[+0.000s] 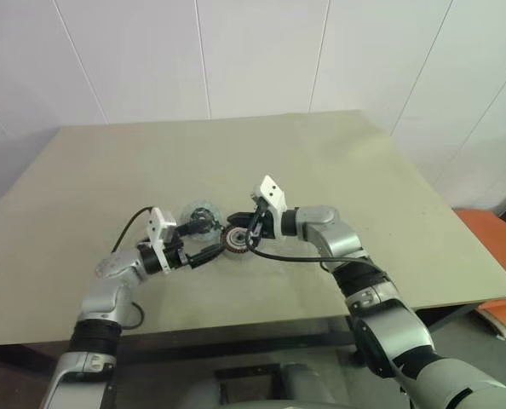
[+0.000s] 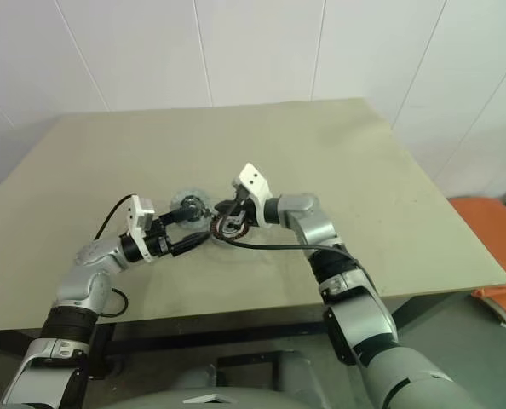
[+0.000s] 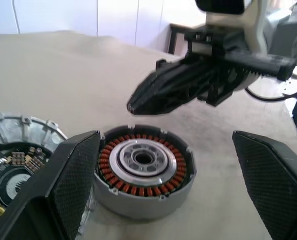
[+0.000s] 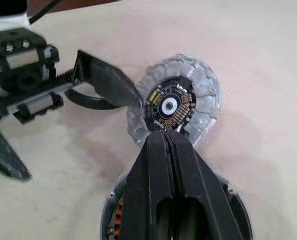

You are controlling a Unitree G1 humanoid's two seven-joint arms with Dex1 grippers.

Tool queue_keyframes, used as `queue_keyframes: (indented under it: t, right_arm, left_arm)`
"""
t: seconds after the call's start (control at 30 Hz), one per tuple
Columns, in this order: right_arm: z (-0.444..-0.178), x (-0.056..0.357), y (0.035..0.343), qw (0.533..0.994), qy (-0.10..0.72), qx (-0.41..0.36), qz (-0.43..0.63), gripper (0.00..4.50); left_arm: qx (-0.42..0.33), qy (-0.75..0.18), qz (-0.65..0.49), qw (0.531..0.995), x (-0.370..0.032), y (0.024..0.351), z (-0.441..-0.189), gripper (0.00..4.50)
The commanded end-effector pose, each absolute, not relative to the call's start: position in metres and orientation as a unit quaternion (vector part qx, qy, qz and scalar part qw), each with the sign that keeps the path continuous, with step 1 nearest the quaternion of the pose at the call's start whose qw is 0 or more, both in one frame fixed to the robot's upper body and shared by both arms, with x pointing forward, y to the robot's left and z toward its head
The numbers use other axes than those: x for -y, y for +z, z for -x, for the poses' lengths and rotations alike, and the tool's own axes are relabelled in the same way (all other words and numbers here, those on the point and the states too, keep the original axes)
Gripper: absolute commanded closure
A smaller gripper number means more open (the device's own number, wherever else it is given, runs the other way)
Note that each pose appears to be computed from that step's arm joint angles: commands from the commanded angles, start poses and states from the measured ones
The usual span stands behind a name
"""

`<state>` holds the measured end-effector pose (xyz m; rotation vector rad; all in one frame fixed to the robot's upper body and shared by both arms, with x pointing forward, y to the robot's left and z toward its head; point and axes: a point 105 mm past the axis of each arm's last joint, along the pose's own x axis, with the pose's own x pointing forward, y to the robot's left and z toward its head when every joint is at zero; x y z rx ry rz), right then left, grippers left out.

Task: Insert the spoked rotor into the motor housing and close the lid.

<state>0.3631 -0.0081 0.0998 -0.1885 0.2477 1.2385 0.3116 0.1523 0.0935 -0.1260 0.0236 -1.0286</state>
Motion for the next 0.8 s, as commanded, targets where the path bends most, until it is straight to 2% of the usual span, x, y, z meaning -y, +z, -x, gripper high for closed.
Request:
queue_keyframes:
  t: [0.03,0.23,0.37,0.47,0.67,0.8]
  right_arm:
    - [-0.363,0.002,0.135,0.784,0.604,-0.06,0.13,4.46]
    - [-0.365,0.008,0.149,0.761,0.622,-0.043,0.177,4.46]
    - [-0.369,0.013,0.151,0.757,0.621,-0.042,0.199,4.46]
    - [-0.371,0.013,0.151,0.757,0.621,-0.041,0.201,4.46]
    - [-0.371,0.016,0.144,0.758,0.616,-0.045,0.207,4.46]
    - [-0.372,0.019,0.145,0.761,0.613,-0.045,0.207,4.46]
  left_arm:
    - [0.01,-0.484,0.082,0.871,-0.16,0.109,-0.3,0.0]
    - [-0.015,-0.44,0.18,0.879,-0.163,0.105,-0.275,0.0]
    - [-0.055,-0.368,0.298,0.879,-0.17,0.099,-0.253,0.0]
    - [-0.073,-0.297,0.367,0.878,-0.18,0.094,-0.25,0.0]
    - [-0.127,-0.156,0.516,0.833,-0.195,0.071,-0.241,0.0]
    - [-0.167,-0.097,0.554,0.81,-0.2,0.055,-0.234,0.0]
